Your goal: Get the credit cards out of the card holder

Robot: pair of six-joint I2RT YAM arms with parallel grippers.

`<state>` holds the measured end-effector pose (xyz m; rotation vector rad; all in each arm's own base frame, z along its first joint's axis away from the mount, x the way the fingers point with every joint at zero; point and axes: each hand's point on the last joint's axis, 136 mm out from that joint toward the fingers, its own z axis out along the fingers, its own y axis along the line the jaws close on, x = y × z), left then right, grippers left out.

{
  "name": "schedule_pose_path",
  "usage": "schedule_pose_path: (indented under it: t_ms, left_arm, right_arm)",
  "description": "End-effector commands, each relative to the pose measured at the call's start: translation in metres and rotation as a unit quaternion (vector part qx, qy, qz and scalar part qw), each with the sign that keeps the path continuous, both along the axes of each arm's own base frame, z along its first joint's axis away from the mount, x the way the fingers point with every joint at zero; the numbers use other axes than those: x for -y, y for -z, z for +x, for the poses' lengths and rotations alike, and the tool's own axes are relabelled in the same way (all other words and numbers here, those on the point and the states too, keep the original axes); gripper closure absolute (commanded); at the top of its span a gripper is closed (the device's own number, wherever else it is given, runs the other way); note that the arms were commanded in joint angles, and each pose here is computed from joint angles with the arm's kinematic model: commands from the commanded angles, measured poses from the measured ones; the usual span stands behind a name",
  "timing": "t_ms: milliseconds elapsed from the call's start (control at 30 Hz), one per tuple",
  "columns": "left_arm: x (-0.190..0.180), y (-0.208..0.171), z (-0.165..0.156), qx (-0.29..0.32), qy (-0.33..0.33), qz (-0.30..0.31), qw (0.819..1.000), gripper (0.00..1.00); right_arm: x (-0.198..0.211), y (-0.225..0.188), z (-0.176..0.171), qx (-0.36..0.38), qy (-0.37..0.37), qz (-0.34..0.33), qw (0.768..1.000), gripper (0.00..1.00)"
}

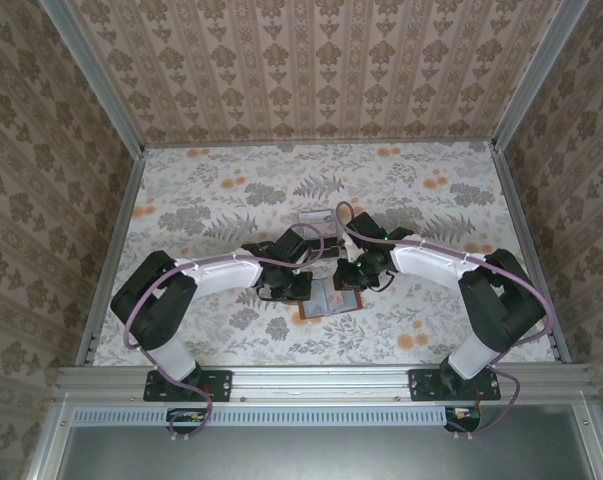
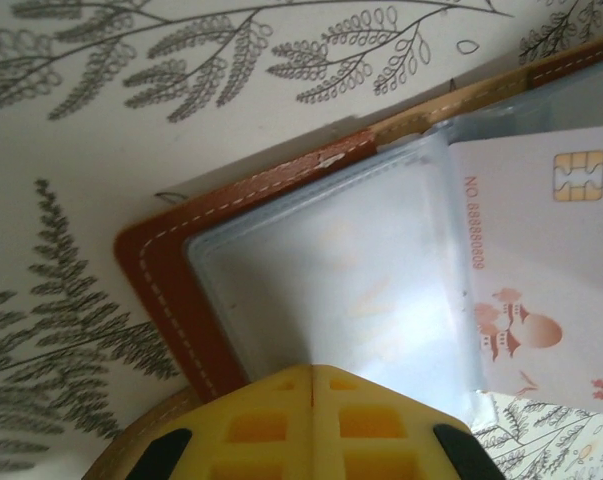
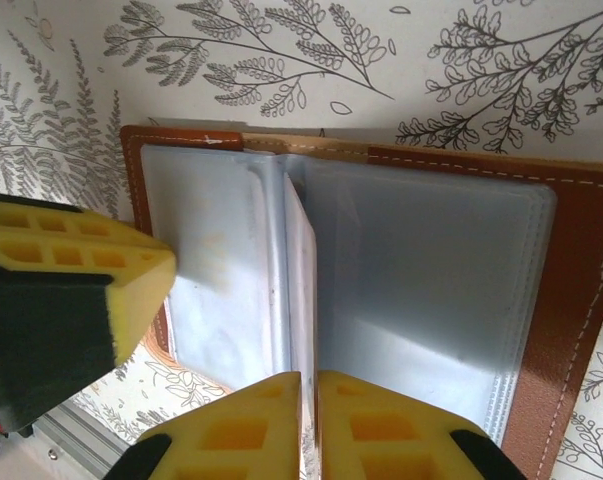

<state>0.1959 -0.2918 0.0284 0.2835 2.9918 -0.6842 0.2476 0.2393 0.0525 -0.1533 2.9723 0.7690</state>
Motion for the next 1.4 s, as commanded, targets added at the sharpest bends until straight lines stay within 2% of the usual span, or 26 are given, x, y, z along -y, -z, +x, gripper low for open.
schedule_pose_path:
  t_ms: [0, 267, 733, 967, 1133, 1267, 1367]
  left_arm:
    - [-0.011, -0.01, -0.002, 0.012, 0.004, 0.013, 1.0, 0.95]
    - [-0.016, -0.014, -0.005, 0.014, 0.001, 0.015, 1.0, 0.95]
    - [-0.031, 0.009, -0.013, -0.005, -0.009, 0.038, 0.999, 0.95]
    - [-0.027, -0.009, -0.001, 0.02, -0.014, 0.017, 1.0, 0.95]
    - [-0.022, -0.013, 0.006, 0.027, -0.02, -0.004, 0.999, 0.95]
    - [-0.028, -0.007, 0.009, 0.023, -0.028, 0.005, 0.999, 0.95]
    - [-0.035, 0.001, 0.011, 0.022, -0.029, 0.025, 0.999, 0.95]
  right_arm:
    - [-0.005, 0.0, 0.001, -0.004, -0.003, 0.005, 1.0, 0.86]
    - [-0.003, -0.003, 0.003, 0.004, -0.001, -0.003, 1.0, 0.92]
    - [0.009, -0.046, 0.013, 0.068, -0.028, -0.025, 0.997, 0.98]
    - [0.014, -0.062, 0.019, 0.105, -0.056, -0.034, 0.992, 0.97]
    - [0.02, -0.077, 0.027, 0.147, -0.09, -0.052, 0.984, 0.97]
    - [0.025, -0.083, 0.035, 0.182, -0.131, -0.07, 0.972, 0.96]
    - [0.022, -0.084, 0.041, 0.202, -0.188, -0.081, 0.958, 0.94]
